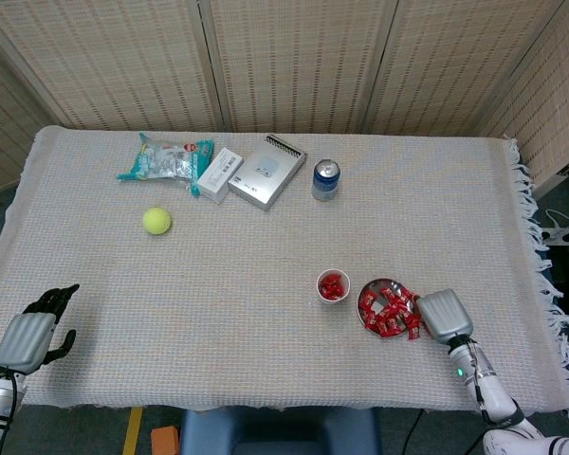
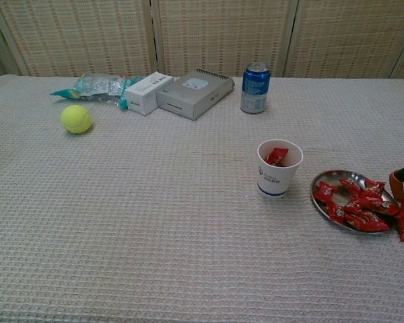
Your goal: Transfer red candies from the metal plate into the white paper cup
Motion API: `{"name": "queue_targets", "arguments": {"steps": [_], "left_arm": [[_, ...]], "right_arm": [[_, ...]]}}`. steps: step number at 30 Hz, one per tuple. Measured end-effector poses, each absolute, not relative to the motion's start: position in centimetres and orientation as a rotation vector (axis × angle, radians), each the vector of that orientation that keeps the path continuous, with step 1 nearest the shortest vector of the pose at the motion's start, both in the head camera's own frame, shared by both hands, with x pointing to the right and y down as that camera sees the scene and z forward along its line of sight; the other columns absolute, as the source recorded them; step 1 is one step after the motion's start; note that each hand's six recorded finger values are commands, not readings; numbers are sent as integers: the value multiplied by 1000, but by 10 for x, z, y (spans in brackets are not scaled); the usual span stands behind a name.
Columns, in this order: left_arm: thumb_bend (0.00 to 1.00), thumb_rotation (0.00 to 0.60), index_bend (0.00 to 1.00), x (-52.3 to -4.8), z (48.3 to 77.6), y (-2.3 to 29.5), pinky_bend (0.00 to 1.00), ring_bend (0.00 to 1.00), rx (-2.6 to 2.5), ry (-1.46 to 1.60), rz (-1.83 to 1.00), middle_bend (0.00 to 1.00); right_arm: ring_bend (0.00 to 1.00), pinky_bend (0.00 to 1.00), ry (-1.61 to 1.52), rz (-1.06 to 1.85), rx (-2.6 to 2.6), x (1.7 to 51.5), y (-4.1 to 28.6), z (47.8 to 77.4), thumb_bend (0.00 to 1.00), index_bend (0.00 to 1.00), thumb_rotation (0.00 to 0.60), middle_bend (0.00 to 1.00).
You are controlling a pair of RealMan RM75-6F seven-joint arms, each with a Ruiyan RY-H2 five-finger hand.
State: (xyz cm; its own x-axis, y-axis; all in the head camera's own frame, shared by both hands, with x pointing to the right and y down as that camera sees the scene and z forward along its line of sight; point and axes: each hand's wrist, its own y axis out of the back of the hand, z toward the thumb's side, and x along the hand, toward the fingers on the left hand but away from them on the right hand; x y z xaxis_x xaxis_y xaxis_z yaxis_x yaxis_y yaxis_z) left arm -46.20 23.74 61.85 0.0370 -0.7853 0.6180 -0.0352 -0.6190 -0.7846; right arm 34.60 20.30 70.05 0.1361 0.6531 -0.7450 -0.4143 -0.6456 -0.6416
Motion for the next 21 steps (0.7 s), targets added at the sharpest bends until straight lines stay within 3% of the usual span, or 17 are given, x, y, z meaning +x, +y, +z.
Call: {"name": "queue_targets", "arguments": {"steps": [13,21], "left_arm": [[473,600,0,-463,618,237,250,81,-1731,836,-1639,99],[473,600,0,-462,618,237,250,81,-1732,835,-1638,99]], "right_arm": [[900,1000,-224,1627,-1588,346,206,700,239,608,600,840],[901,1000,-344,1573,-1605,339,189,675,263,636,600,844]]}}
